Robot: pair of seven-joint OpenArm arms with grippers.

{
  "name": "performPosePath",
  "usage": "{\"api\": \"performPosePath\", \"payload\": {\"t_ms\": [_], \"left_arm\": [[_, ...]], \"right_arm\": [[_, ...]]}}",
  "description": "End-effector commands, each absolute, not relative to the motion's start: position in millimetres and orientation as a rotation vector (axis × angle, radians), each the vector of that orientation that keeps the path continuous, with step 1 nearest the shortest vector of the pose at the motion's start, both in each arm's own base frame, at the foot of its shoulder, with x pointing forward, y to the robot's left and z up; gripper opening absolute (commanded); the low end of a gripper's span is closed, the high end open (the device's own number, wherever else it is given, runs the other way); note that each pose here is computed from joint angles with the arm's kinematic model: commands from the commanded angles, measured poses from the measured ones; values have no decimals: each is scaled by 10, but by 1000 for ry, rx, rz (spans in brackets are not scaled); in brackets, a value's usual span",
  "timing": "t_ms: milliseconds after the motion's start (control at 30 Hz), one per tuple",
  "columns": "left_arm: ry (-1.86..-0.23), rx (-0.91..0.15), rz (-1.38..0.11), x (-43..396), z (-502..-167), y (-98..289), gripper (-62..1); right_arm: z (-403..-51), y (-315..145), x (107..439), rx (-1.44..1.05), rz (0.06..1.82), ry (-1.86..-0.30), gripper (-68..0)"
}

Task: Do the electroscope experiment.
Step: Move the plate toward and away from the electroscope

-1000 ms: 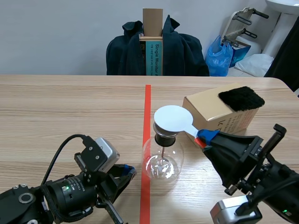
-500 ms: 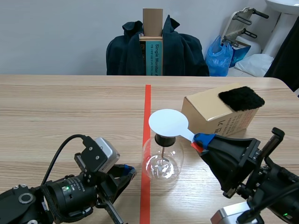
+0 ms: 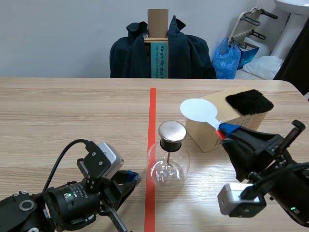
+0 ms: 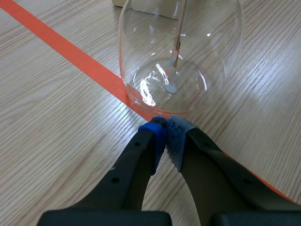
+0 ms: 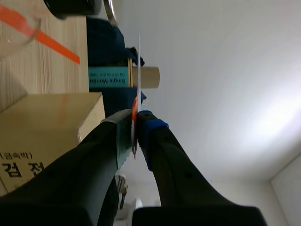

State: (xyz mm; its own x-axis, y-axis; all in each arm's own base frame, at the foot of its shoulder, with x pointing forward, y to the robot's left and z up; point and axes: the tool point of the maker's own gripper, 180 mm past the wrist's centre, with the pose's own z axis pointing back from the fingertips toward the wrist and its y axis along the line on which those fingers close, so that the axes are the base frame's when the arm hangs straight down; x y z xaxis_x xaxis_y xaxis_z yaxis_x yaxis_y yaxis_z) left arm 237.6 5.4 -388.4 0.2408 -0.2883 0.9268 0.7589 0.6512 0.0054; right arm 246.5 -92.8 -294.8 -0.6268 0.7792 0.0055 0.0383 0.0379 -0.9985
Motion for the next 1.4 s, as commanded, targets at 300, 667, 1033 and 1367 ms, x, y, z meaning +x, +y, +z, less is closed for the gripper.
{"api": "performPosePath", "payload": {"t_ms": [300,667,1033,1367], "left_arm": [[-1148,-523,-755,2417,-3776,-5,-582],[-1169,-533,-751,2425,-3737,-16,-582],[-1169,-533,-751,2425,-3737,-16,-581],[-1168,-532,-751,2425,-3739,-14,-582]], "right_arm": [[-2833,-1216,2687,-978,1530,-1651,-667],[-2836,-1104,2618,-932,1583,-1701,-667],[-2845,-829,2395,-798,1723,-1833,-667],[-2857,-670,2213,-697,1816,-1919,-667]]}}
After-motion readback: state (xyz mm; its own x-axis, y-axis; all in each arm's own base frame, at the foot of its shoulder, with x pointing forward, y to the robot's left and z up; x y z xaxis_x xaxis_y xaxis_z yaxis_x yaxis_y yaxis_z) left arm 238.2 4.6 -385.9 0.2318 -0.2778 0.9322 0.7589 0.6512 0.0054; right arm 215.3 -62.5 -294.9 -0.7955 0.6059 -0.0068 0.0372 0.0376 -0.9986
